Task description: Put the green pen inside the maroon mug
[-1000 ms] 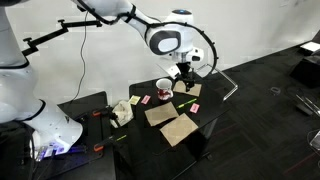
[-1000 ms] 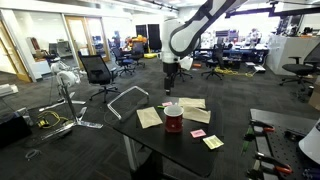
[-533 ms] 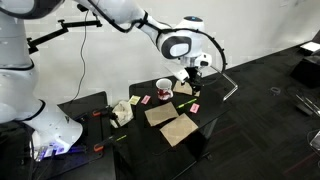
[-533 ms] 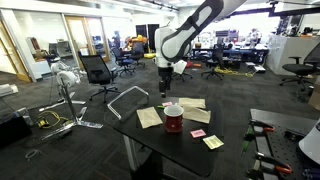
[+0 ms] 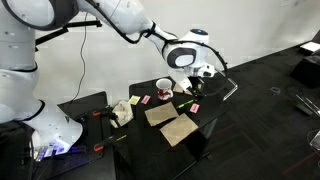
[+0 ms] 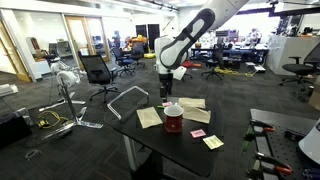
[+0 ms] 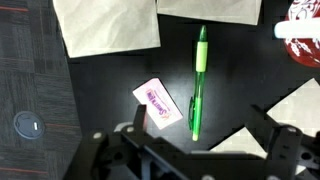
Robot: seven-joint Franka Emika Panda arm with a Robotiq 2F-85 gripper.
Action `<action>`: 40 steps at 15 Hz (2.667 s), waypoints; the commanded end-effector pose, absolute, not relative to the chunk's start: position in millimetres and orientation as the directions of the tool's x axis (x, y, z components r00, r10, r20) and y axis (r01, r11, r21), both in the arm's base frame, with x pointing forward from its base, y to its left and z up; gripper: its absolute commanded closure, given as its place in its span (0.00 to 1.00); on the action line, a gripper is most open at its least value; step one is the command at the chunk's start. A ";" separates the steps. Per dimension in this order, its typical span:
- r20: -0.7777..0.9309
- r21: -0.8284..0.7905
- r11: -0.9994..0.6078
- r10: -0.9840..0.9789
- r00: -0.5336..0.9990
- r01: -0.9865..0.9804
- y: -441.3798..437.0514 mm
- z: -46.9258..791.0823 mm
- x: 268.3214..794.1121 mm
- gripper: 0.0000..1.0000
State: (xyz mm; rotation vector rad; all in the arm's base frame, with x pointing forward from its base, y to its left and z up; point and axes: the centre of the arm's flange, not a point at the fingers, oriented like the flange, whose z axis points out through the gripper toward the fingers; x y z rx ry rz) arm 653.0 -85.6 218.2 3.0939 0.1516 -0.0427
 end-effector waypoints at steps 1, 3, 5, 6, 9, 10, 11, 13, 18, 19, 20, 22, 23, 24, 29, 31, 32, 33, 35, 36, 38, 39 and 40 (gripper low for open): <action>-0.032 0.028 -0.997 0.066 0.997 0.067 -86.4 210.4 660.7 0.00; -0.041 0.027 -0.997 0.066 0.997 0.067 -85.8 205.4 661.4 0.00; -0.050 0.026 -0.997 0.070 0.996 0.071 -84.2 200.1 661.5 0.00; -0.055 0.026 -0.997 0.071 0.996 0.073 -83.6 197.5 661.6 0.00; -0.065 0.023 -0.997 0.072 0.995 0.073 -82.1 189.8 662.2 0.21; -0.067 0.022 -0.997 0.072 0.995 0.073 -81.7 187.7 663.1 0.24; -0.069 0.022 -0.997 0.073 0.995 0.074 -81.4 185.7 663.8 0.30; -0.071 0.023 -0.997 0.074 0.995 0.076 -80.5 182.8 665.3 0.35; -0.081 0.023 -0.997 0.074 0.994 0.076 -79.8 175.3 669.5 0.36; -0.082 0.024 -0.997 0.074 0.994 0.077 -79.6 173.6 670.7 0.37; -0.085 0.025 -0.997 0.074 0.994 0.076 -79.4 171.9 671.7 0.38; -0.086 0.025 -0.997 0.075 0.993 0.077 -79.0 169.2 673.7 0.62; -0.086 0.025 -0.997 0.075 0.993 0.077 -79.0 168.3 674.2 0.66; -0.086 0.025 -0.997 0.075 0.993 0.077 -79.2 167.4 674.7 0.74; -0.073 0.025 -0.997 0.071 0.995 0.073 -79.0 176.0 673.9 1.00; -0.058 0.026 -0.997 0.070 0.996 0.071 -78.0 188.9 669.1 0.96; -0.046 0.026 -0.997 0.070 0.996 0.071 -77.3 197.9 664.9 0.96; -0.037 0.028 -0.997 0.066 0.997 0.067 -77.0 205.7 661.9 0.96; -0.007 0.029 -0.997 0.064 0.998 0.065 -77.4 227.7 654.3 0.96; 0.006 0.025 -0.997 0.067 0.998 0.067 -78.0 240.4 649.1 0.96; 0.024 0.015 -0.997 0.080 0.996 0.080 -78.7 264.5 638.6 0.96; 0.030 0.009 -0.996 0.088 0.996 0.088 -78.3 276.4 632.6 0.96; 0.036 0.003 -0.996 0.094 0.995 0.094 -77.5 287.7 625.2 0.96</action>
